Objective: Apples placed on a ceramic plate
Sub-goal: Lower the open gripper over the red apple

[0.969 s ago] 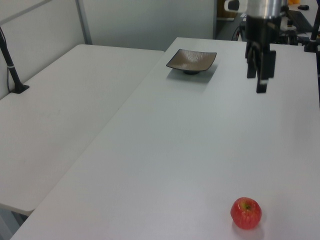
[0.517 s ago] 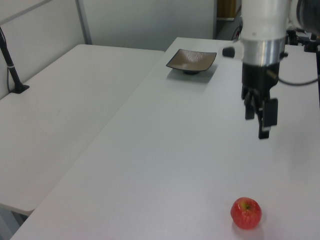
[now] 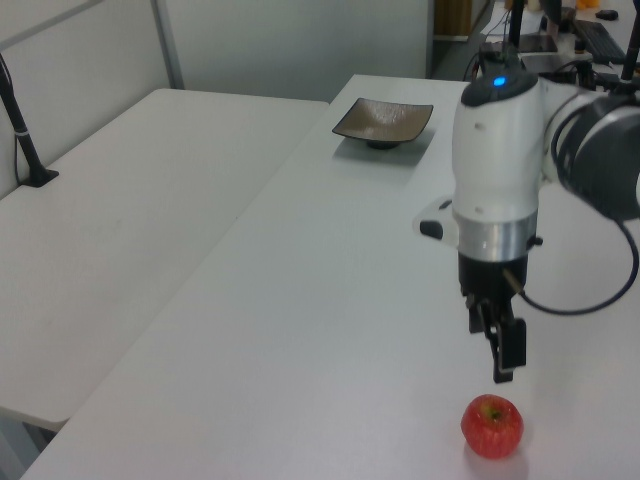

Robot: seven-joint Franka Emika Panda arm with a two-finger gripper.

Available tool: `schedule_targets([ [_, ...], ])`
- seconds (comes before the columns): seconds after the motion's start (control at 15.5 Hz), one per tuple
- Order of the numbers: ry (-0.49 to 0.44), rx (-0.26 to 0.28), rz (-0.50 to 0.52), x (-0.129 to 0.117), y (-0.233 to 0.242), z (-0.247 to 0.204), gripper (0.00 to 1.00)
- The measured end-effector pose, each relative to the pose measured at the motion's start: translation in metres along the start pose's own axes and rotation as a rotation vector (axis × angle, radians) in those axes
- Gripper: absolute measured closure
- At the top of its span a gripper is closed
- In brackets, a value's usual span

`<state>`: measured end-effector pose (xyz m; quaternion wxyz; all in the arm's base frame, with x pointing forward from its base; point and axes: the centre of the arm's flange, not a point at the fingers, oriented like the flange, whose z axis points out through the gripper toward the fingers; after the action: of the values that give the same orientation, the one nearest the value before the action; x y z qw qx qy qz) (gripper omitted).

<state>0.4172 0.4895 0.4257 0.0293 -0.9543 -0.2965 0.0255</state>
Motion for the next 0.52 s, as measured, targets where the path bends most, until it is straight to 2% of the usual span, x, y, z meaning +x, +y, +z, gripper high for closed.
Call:
schedule_targets([
  [0.52,-0.052,-0.037,-0.063,-0.006,-0.020,0.055,0.00],
])
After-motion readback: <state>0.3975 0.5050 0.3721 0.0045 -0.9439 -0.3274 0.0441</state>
